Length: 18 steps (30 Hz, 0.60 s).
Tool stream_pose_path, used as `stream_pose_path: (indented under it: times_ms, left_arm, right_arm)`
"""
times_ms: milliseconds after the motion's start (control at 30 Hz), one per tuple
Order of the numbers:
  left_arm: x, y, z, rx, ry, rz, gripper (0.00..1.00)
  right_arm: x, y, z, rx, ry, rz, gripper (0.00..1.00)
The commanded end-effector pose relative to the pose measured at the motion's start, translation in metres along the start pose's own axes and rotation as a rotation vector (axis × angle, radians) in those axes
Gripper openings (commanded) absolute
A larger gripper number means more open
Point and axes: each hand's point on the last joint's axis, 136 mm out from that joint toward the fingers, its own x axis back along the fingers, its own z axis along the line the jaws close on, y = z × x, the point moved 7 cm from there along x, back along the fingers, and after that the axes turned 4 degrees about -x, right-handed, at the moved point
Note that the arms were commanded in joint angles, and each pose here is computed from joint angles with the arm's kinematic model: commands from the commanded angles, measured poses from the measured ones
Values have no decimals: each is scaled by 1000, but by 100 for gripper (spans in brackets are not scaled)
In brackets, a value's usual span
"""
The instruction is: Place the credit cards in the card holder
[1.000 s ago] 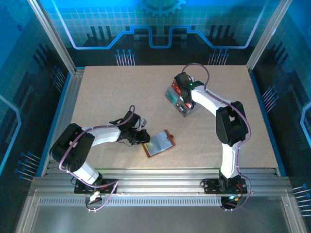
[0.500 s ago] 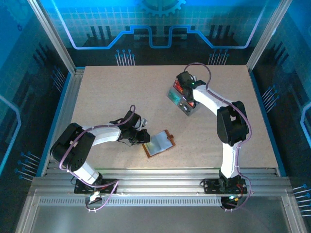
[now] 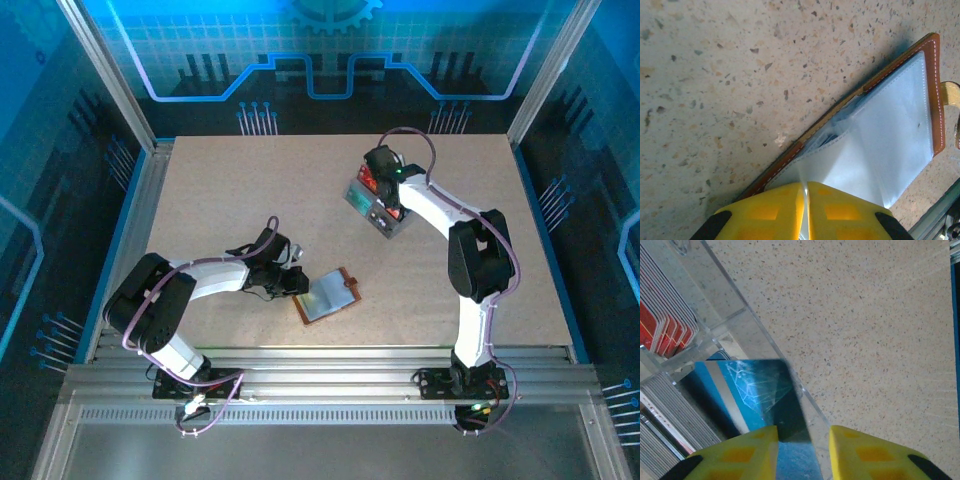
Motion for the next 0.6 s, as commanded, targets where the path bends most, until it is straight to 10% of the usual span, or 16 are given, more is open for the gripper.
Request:
stream_pose_path:
  times_ms: [0, 567]
  left_arm:
    - [-13, -23, 24, 23, 118, 100, 14]
    - [-13, -23, 24, 22, 119, 102, 14]
  right_arm:
    - [13, 13, -20, -38, -27, -33, 30]
    - [20, 13, -15, -24, 52, -22, 4]
